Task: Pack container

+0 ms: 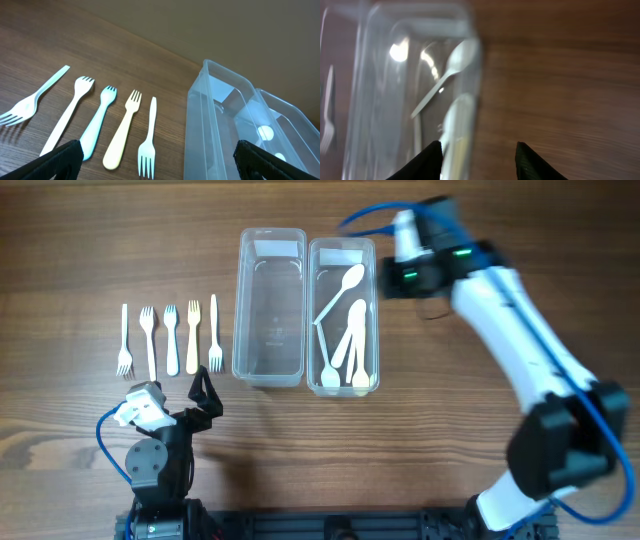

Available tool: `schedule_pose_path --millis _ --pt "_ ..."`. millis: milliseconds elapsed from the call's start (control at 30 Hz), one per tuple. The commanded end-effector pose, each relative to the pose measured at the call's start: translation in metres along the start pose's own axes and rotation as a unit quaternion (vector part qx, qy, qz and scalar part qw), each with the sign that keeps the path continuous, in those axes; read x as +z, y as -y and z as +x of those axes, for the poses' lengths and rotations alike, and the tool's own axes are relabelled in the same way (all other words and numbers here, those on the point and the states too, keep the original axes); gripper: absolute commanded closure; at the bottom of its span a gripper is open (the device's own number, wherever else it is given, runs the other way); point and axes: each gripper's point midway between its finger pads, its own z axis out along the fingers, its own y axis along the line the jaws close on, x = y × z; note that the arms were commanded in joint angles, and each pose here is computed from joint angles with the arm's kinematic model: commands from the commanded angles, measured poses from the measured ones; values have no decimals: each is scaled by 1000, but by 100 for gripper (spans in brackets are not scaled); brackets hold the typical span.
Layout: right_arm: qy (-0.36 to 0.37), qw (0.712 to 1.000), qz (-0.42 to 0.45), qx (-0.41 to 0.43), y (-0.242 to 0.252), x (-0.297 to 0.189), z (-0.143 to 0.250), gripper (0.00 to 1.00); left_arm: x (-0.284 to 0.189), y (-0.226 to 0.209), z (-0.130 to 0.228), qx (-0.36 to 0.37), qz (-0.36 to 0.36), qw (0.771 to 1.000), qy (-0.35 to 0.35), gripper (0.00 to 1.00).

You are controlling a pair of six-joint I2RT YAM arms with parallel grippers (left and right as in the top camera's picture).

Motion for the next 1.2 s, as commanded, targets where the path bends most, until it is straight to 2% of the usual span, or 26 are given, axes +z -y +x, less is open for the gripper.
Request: schedule_pose_path --millis 0,33,67,200,300,433,633,733,867,1167 --pt "71 995 64 13 87 -80 -25 19 0 -2 2 -8 -3 1000 -1 0" --pt "75 993 81 29 112 -96 -22 6 0 -2 2 -8 -3 1000 -1 0" --pt "79 992 89 43 124 -102 -21 1 0 -2 2 -8 -3 1000 -1 0" --pt "88 988 108 72 154 -114 -19 0 0 -2 2 -8 -3 1000 -1 0" --pt "86 988 110 71 156 -115 -17 0 0 -2 2 -8 -3 1000 -1 0" --pt "40 991 108 67 149 -120 9 0 0 -2 2 -8 -3 1000 -1 0" --pt "74 987 128 56 122 -192 45 0 0 -2 2 -8 -3 1000 -1 0" --pt "123 982 138 48 106 -221 86 0 0 -2 2 -8 -3 1000 -1 0" --pt "143 977 152 42 107 -220 105 0 0 -2 2 -8 -3 1000 -1 0" --pt "85 983 150 56 120 -189 107 0 0 -2 2 -8 -3 1000 -1 0"
